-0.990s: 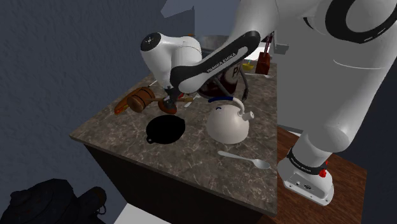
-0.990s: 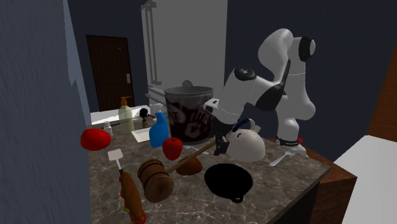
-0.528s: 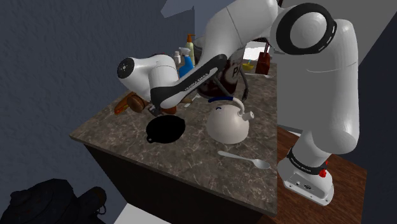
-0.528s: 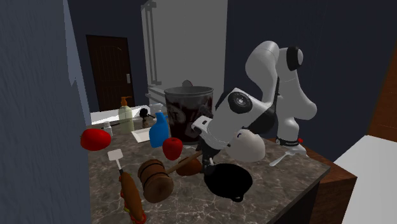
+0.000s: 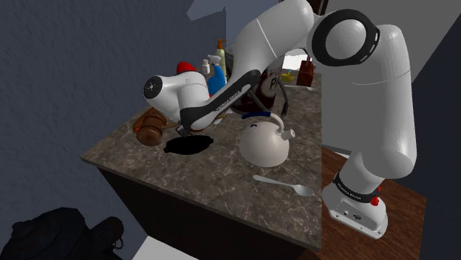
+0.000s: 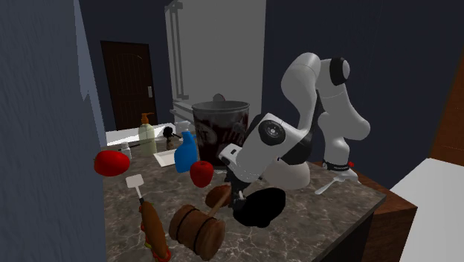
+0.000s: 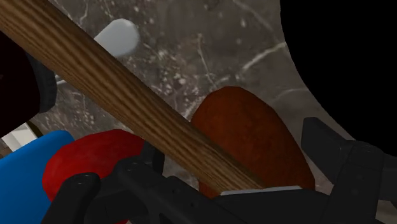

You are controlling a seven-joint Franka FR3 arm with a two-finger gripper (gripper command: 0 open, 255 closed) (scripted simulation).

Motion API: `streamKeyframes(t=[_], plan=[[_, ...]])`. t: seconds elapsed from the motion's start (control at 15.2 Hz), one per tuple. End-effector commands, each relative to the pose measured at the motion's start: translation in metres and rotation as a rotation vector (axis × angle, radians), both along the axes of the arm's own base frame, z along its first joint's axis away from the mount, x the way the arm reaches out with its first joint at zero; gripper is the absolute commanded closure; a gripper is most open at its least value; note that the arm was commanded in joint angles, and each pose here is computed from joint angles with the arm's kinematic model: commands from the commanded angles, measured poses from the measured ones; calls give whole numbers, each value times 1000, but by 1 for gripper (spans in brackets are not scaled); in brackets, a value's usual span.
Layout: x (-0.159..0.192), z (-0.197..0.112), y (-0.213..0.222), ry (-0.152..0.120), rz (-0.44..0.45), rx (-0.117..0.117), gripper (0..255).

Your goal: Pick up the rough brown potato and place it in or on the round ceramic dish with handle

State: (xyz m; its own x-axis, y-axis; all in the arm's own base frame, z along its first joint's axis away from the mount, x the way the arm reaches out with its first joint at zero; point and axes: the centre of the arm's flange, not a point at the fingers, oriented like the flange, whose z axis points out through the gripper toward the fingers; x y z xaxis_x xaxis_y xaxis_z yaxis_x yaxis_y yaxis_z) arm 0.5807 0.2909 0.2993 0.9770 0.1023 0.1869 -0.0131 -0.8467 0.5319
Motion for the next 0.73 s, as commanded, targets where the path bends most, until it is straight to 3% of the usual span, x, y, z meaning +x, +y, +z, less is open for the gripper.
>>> streamKeyframes(t=[0.0, 0.33, 0.4, 0.66], plan=[[0, -3, -1, 2, 0, -1, 0], [0, -3, -1, 2, 0, -1, 0], [0, -2, -1, 2, 0, -1, 255], [0, -2, -1, 2, 0, -1, 255]])
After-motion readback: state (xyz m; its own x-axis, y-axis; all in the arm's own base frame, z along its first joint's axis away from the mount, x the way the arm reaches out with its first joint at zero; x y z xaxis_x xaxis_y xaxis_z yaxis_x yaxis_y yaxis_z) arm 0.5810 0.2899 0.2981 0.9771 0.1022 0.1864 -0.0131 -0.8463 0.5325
